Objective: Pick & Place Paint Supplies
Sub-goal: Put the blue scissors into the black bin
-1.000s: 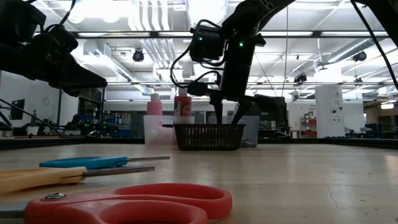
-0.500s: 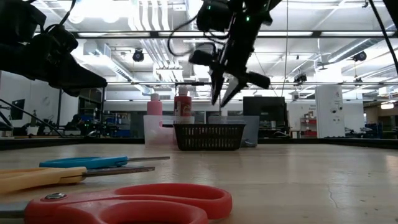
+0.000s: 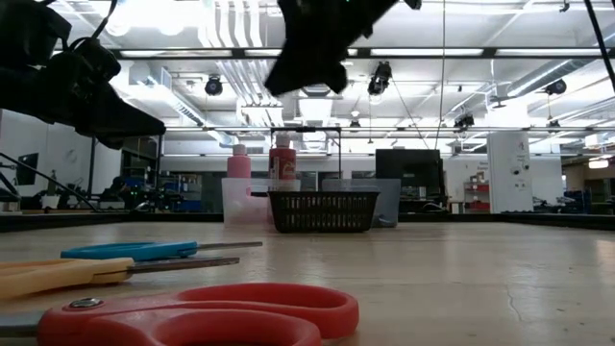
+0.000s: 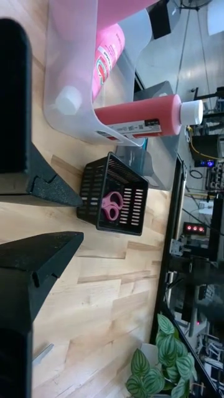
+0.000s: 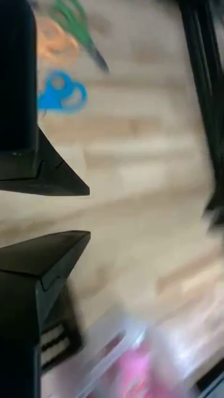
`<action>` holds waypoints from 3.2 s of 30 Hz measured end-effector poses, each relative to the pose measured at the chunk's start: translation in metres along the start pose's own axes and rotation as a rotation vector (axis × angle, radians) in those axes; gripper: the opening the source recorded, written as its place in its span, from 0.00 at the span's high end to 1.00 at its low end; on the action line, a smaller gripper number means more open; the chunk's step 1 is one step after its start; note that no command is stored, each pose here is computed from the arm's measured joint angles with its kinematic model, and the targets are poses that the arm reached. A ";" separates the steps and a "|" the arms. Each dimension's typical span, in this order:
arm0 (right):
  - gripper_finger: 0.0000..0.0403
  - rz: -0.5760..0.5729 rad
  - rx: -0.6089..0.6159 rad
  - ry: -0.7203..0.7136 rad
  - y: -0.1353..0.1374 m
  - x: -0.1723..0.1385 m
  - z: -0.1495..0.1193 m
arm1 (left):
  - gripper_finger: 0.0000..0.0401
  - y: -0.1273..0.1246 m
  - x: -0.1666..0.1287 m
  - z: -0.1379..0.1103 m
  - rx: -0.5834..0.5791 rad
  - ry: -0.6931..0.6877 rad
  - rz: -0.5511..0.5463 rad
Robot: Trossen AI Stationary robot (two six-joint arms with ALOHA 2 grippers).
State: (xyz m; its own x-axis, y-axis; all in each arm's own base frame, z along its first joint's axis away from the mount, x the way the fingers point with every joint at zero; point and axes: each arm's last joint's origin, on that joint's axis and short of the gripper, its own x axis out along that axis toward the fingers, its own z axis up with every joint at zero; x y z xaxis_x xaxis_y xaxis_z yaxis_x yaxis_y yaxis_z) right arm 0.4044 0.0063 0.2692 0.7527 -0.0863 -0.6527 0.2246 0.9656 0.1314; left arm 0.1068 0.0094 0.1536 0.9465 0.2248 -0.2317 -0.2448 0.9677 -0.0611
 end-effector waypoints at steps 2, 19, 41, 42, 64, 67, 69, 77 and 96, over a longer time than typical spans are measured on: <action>0.75 0.064 -0.068 -0.023 0.010 -0.001 0.001 | 0.80 0.000 0.000 0.000 0.000 0.000 0.000; 0.75 0.363 -0.402 -0.220 0.073 0.038 -0.018 | 0.80 0.000 0.000 0.000 0.000 0.000 0.000; 0.75 0.348 -0.263 -0.049 0.102 0.139 -0.081 | 0.80 0.000 0.000 0.000 -0.001 0.000 -0.001; 0.75 0.330 -0.265 -0.039 0.101 0.142 -0.082 | 0.80 0.000 0.000 0.000 -0.001 -0.001 -0.001; 0.75 0.190 -0.350 0.165 0.096 0.150 -0.106 | 0.80 0.000 0.000 0.000 -0.001 0.000 0.000; 0.75 0.177 -0.356 0.208 0.095 0.144 -0.106 | 0.80 0.000 0.000 0.000 -0.001 0.000 -0.001; 0.75 0.160 -0.363 0.240 0.095 0.138 -0.105 | 0.80 0.000 0.000 0.000 -0.001 0.000 -0.001; 0.75 0.080 -0.398 0.344 0.088 0.117 -0.103 | 0.80 0.000 0.000 0.000 -0.001 0.000 -0.001; 0.96 0.071 -0.371 0.376 0.089 0.115 -0.105 | 0.80 0.000 0.000 0.000 -0.001 0.000 -0.001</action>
State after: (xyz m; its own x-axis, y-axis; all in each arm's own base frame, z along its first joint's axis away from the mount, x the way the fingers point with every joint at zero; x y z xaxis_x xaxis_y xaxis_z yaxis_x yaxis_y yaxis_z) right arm 0.4453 0.1078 0.1275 0.4692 0.0110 -0.8830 -0.1040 0.9936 -0.0429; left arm 0.1069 0.0093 0.1536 0.9468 0.2237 -0.2313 -0.2438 0.9679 -0.0619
